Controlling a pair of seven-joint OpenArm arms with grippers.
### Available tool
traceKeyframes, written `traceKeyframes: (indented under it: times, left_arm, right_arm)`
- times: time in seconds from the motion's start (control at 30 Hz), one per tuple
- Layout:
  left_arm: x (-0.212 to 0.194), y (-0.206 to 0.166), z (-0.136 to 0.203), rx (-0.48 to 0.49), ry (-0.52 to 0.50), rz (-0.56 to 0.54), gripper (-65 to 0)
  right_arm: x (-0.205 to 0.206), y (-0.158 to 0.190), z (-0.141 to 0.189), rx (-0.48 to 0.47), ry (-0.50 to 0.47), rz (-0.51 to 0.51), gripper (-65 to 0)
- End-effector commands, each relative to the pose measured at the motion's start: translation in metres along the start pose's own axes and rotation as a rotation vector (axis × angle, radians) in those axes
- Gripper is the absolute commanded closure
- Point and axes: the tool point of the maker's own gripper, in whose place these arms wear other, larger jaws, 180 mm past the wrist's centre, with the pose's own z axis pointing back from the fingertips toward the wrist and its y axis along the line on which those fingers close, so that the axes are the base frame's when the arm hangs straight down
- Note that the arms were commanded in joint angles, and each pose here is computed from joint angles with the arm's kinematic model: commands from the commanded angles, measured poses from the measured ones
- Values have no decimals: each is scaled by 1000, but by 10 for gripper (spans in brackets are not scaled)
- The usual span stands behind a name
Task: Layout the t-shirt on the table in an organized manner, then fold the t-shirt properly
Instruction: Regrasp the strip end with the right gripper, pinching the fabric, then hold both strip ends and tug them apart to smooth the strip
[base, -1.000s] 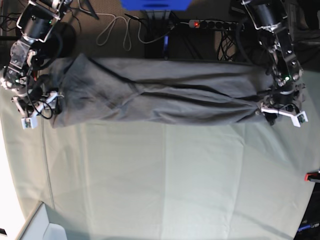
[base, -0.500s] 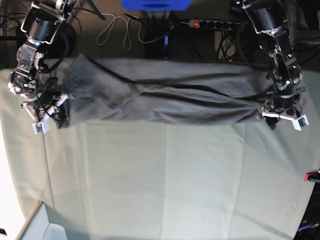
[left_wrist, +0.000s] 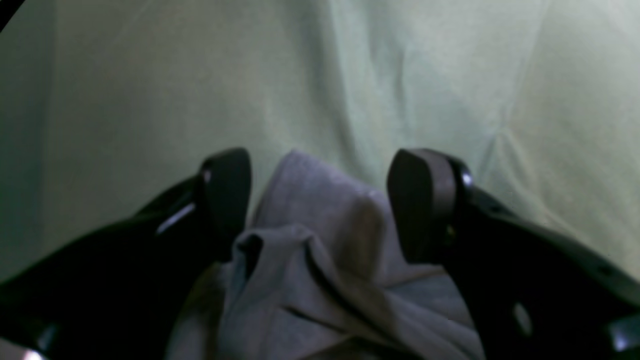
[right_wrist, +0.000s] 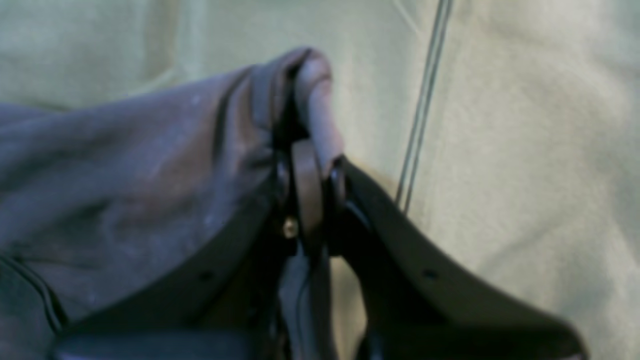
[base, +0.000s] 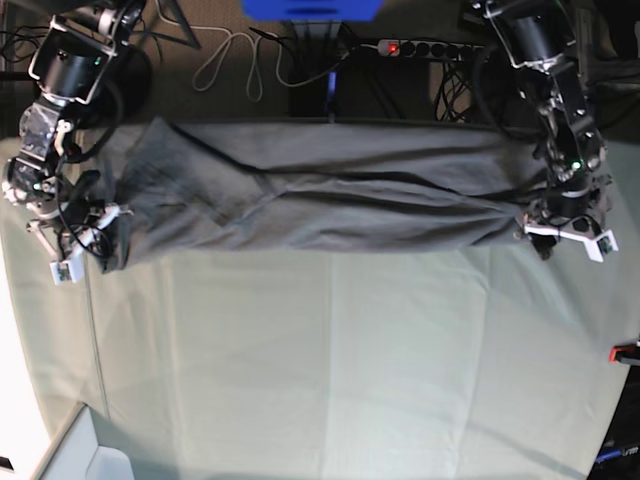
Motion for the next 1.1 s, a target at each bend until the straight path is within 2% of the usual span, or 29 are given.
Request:
traceKeyframes:
  times: [0.0, 0.27, 0.43, 0.7, 0.9, 1.07]
  left_arm:
    - [19, 1, 0, 3, -54, -2, -434]
    - [-25, 16, 21, 22, 22, -28, -433]
    - [-29, 20, 36, 27, 13, -44, -433]
    - [-37, 16, 34, 0, 35, 53, -432]
    - [-10, 11, 43, -27, -39, 78, -431]
    - [28, 14, 53, -23, -140, 76, -431]
  right_arm:
    - [20, -10, 4, -13, -58, 12, 0]
    - [16, -4, 3, -3, -52, 10, 0]
    - [16, -4, 2, -2, -52, 11, 0]
    - [15, 4, 0, 10, -54, 0, 0]
    - [15, 6, -1, 14, -54, -1, 0]
    - [15, 6, -1, 14, -54, -1, 0]
